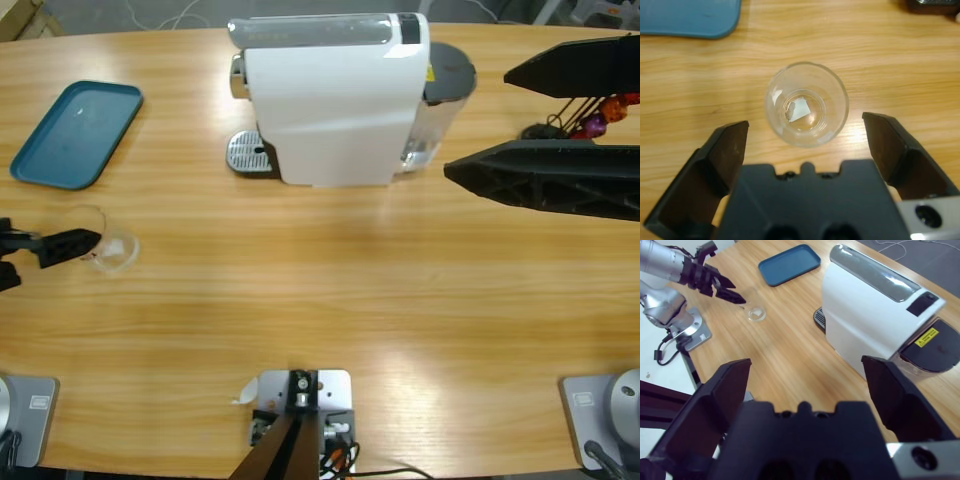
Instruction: Pour coffee
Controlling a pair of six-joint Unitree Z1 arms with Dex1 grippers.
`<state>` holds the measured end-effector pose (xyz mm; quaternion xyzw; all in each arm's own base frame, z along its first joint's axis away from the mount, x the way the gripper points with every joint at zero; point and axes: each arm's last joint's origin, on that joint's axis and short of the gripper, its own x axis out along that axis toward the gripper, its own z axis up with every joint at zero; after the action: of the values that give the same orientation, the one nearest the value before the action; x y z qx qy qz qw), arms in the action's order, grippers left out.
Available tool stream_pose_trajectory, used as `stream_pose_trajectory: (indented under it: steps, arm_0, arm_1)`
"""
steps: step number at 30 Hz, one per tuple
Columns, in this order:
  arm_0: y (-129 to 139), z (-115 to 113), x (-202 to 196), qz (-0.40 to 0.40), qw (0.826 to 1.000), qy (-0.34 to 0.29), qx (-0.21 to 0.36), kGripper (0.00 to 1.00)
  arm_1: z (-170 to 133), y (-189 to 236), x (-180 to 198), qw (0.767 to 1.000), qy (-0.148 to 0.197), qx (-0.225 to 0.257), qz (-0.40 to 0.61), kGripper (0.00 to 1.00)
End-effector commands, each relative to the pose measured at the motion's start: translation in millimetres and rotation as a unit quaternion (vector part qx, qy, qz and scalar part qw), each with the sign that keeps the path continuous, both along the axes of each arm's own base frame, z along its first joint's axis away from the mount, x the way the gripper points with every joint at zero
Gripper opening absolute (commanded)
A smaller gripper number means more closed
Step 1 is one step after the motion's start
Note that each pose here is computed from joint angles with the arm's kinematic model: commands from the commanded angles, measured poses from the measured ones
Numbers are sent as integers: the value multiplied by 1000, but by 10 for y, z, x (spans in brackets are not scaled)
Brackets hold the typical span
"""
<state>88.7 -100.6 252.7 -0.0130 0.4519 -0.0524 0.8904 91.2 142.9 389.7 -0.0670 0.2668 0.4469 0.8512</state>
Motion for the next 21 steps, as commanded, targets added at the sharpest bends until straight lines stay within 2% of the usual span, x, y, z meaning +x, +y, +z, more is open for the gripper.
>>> stream_pose_trajectory:
  steps: [1, 18, 21]
  arm_0:
    - [-17, -333, 16, 7, 1000, -10, 15, 1000]
    - [-161, -493, 126, -11, 998, -22, 60, 1000]
    - [-177, -516, 135, -11, 998, -19, 65, 930]
  arm_1:
    - [-113, -34, -28, 1000, 10, -7, -10, 1000]
    - [-163, -10, -5, 1000, 13, -12, -20, 1000]
    - [-170, -12, -5, 1000, 12, -11, -21, 1000]
